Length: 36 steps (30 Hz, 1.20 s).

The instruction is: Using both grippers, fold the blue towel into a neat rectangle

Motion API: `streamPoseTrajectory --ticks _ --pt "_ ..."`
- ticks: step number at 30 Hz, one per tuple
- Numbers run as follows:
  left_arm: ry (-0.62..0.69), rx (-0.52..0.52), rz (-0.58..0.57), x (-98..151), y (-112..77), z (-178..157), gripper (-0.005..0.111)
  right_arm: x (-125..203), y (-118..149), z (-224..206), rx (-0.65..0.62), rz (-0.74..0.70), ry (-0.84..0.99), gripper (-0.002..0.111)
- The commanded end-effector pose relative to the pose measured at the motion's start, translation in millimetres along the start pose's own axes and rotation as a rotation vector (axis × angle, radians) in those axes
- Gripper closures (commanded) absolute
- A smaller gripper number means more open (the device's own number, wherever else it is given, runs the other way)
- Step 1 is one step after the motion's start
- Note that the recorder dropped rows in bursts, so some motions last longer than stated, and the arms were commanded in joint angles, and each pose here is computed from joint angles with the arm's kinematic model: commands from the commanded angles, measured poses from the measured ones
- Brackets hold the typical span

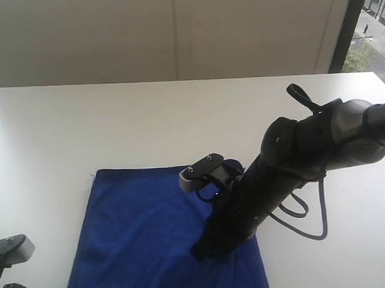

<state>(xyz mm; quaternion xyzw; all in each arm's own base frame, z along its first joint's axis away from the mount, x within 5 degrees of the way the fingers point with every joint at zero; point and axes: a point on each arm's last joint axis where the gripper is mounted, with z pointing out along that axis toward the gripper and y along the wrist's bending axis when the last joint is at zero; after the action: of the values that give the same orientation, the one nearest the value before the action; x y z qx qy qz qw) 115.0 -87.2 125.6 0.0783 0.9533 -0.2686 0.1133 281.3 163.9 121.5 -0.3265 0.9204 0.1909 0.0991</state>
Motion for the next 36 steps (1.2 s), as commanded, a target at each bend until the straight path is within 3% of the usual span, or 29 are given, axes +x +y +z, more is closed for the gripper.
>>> streamPoseTrajectory --ticks 1,10,13,19,21,36 --pt "-0.039 -0.06 0.046 -1 5.2 -3 0.055 11 -4 15 -0.004 0.0 0.066 0.102" --pt "-0.217 0.078 0.214 -25 -28.1 -38 0.055 11 -4 15 -0.004 0.0 0.066 0.102" --pt "-0.144 0.168 0.227 -15 -35.0 -38 0.057 11 -4 15 -0.002 0.0 0.065 0.102" --pt "-0.065 0.13 0.154 15 -17.3 -24 0.088 11 -4 15 -0.002 0.0 0.065 0.102" --pt "-0.065 0.122 0.135 18 -14.9 -23 0.092 11 -4 15 -0.001 0.0 0.063 0.102" --pt "-0.043 0.064 0.033 29 -3.3 -16 0.093 11 -4 15 -0.001 0.0 0.063 0.102"
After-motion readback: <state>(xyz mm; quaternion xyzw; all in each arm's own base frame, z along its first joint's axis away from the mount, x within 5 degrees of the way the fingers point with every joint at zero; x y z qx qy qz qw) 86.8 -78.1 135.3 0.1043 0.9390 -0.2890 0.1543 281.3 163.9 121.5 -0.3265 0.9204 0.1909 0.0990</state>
